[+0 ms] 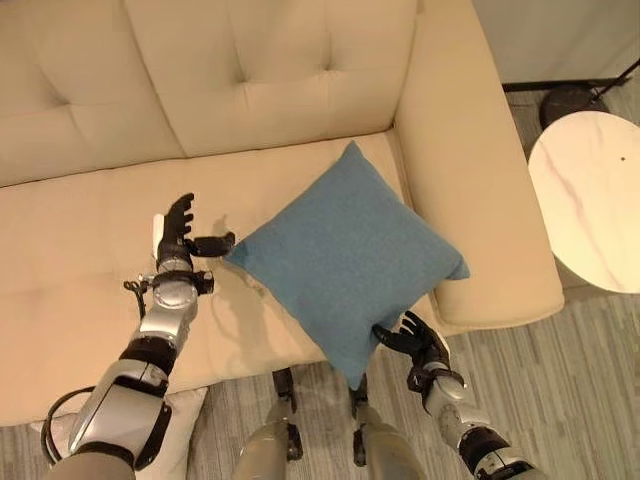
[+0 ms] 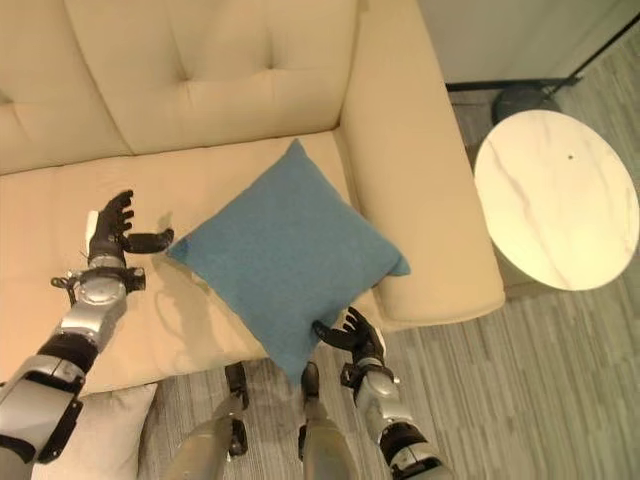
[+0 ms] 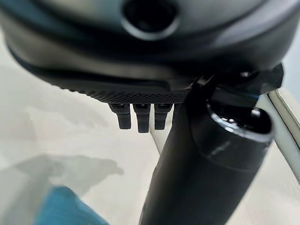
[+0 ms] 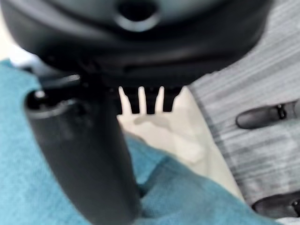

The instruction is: Pick up all the scattered cushions and arrange them neatly on the sofa.

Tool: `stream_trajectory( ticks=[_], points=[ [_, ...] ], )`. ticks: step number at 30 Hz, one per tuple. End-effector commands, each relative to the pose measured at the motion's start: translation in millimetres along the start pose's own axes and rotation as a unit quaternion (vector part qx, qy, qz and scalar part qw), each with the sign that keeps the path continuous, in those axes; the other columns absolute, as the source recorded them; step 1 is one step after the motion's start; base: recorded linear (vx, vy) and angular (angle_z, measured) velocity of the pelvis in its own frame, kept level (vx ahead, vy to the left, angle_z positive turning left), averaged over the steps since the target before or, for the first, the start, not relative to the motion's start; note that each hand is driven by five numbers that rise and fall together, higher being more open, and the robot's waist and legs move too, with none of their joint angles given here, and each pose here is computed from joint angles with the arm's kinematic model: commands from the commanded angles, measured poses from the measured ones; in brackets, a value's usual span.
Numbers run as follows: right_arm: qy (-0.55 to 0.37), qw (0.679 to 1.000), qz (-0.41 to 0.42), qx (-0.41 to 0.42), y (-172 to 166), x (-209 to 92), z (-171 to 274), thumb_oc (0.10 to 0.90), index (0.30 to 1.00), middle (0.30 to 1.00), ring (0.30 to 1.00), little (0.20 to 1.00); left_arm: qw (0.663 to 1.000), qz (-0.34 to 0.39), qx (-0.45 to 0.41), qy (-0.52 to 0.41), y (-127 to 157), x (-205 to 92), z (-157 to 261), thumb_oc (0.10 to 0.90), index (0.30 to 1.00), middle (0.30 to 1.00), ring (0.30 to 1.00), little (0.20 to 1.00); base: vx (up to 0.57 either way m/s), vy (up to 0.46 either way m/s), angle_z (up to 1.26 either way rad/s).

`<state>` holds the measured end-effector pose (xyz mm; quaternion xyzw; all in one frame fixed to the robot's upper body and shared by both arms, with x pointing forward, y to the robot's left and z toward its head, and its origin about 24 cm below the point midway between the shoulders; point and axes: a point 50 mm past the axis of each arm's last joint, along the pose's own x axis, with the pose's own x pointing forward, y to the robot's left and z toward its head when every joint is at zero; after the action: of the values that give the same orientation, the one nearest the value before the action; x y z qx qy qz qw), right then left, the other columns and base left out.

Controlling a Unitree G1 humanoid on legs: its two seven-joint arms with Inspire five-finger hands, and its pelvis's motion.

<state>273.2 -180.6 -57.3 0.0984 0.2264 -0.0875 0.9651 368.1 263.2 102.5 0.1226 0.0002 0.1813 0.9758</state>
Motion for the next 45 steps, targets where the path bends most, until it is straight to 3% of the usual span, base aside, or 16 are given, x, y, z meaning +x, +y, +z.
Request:
stream_trajectory(
  ticks=[1,7,13,17,20,24,25,26,33,38,45],
  points=[
    [-0.06,0.998,0.034,0.0,13.0,3.1,23.9,0.8,0.9,0.9,0.9,0.9,0.995,0.038,-0.058,-0.066,27.4,16.9,39.4,0.8,0.9,0.9,0.9,0.9,0.0,0.025,-0.14],
    [-0.067,0.997,0.035,0.005,14.0,2.7,26.1,0.8,0.9,0.9,0.9,0.9,0.989,0.011,-0.131,-0.074,8.1,16.1,47.5,0.8,0.9,0.9,0.9,0.9,0.02,0.01,-0.03],
    [-0.086,0.995,0.056,-0.01,25.0,7.9,42.9,0.8,0.9,0.9,0.9,0.9,0.985,-0.082,-0.147,-0.037,-34.2,3.8,27.6,0.8,0.9,0.9,0.9,0.9,0.01,0.054,-0.01],
    [-0.095,0.992,0.074,-0.032,32.4,10.5,52.8,0.8,0.9,0.9,0.9,0.9,0.985,-0.142,-0.095,-0.013,-51.5,-5.9,10.3,0.8,0.9,0.9,0.9,0.9,-0.01,0.028,-0.07],
    [-0.109,0.986,0.107,-0.065,48.1,14.0,68.8,0.8,0.9,0.9,0.9,0.9,0.978,-0.209,-0.005,0.004,-65.0,-10.5,1.0,0.8,0.9,0.9,0.9,0.9,-0.02,0.035,-0.04],
    [-0.122,0.979,0.153,-0.058,74.5,11.6,79.5,0.8,0.9,0.9,0.9,0.9,0.965,-0.261,0.019,0.011,-79.7,-15.2,0.2,0.8,0.9,0.9,0.9,0.9,-0.01,0.005,-0.02],
    [-0.122,0.979,0.153,-0.058,74.5,11.6,79.5,0.734,0.801,0.801,0.801,0.801,0.965,-0.261,0.019,0.011,-79.6,-15.2,0.1,0.645,0.667,0.667,0.667,0.667,-0.03,-0.003,-0.08],
    [-0.127,0.975,0.179,-0.044,90.4,8.1,81.1,0.4,0.3,0.3,0.3,0.3,0.962,-0.272,0.003,0.015,-88.3,-21.0,-3.8,0.4,0.3,0.3,0.3,0.3,-0.02,-0.008,-0.1],
    [-0.141,0.964,0.222,-0.045,112.3,-1.5,82.6,0.4,0.3,0.3,0.3,0.3,0.961,-0.271,-0.04,0.029,-99.8,-33.8,-16.6,0.4,0.3,0.3,0.3,0.3,-0.01,-0.009,-0.05],
    [-0.132,0.967,0.215,-0.04,102.6,-3.0,74.3,0.4,0.3,0.3,0.3,0.3,0.963,-0.26,-0.067,0.033,-99.0,-39.0,-21.8,0.4,0.3,0.3,0.3,0.3,0.0,-0.023,0.01],
    [-0.114,0.972,0.201,-0.031,79.1,-11.7,51.4,0.4,0.3,0.3,0.3,0.3,0.95,-0.297,-0.087,0.026,-118.9,-73.7,-36.3,0.4,0.3,0.3,0.3,0.3,-0.01,-0.046,0.04]
  ],
)
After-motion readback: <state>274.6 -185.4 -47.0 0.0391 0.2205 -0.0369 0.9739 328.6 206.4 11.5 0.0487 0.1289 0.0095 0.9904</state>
